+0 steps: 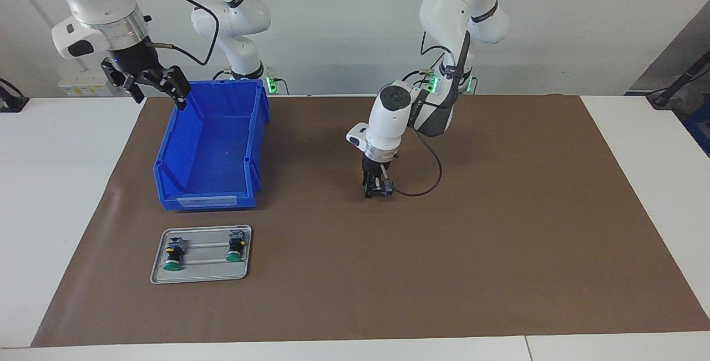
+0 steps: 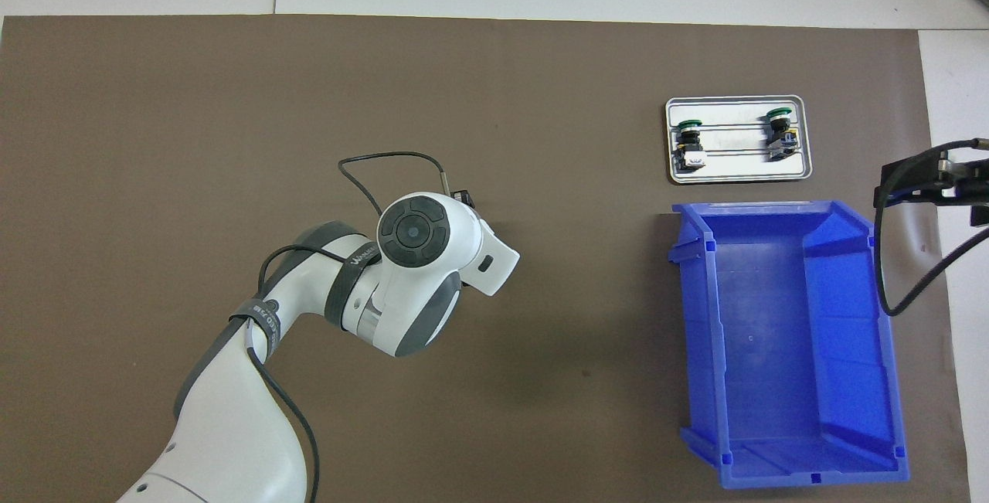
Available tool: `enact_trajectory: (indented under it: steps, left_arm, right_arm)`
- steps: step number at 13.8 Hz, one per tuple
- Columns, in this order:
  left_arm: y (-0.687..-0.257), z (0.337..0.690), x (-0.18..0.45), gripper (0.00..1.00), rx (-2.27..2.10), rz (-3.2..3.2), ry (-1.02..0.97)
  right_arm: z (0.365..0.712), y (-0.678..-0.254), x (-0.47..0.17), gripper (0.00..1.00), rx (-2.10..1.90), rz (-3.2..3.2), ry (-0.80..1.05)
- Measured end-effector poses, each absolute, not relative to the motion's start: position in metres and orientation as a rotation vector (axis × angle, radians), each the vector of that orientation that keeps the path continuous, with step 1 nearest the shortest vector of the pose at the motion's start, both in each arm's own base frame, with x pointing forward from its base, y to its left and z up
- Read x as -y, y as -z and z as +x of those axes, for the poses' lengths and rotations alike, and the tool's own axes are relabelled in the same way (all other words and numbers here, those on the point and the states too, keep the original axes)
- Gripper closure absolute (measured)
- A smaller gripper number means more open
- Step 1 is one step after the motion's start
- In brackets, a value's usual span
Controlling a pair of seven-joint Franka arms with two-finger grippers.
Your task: Place and press button with both arms
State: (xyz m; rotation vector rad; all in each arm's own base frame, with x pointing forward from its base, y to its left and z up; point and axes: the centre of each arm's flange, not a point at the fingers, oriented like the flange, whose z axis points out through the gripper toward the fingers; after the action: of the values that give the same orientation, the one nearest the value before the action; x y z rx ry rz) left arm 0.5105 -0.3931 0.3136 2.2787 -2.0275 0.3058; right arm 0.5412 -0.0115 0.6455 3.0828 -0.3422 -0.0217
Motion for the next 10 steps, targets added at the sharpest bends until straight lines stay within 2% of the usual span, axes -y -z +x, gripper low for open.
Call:
enact_trajectory:
  steps: [5, 10]
  left_arm:
    - [-0.363, 0.540, 0.351, 0.59, 1.625, 2.326, -0.456]
    - [-0.343, 0.559, 0.271, 0.59, 1.418, 2.201, -0.540]
  right_arm:
    - [0.541, -0.645, 0.011, 0.00, 0.341, 3.083, 0.023]
    - [0.541, -0.645, 0.011, 0.00, 0.341, 3.083, 0.023]
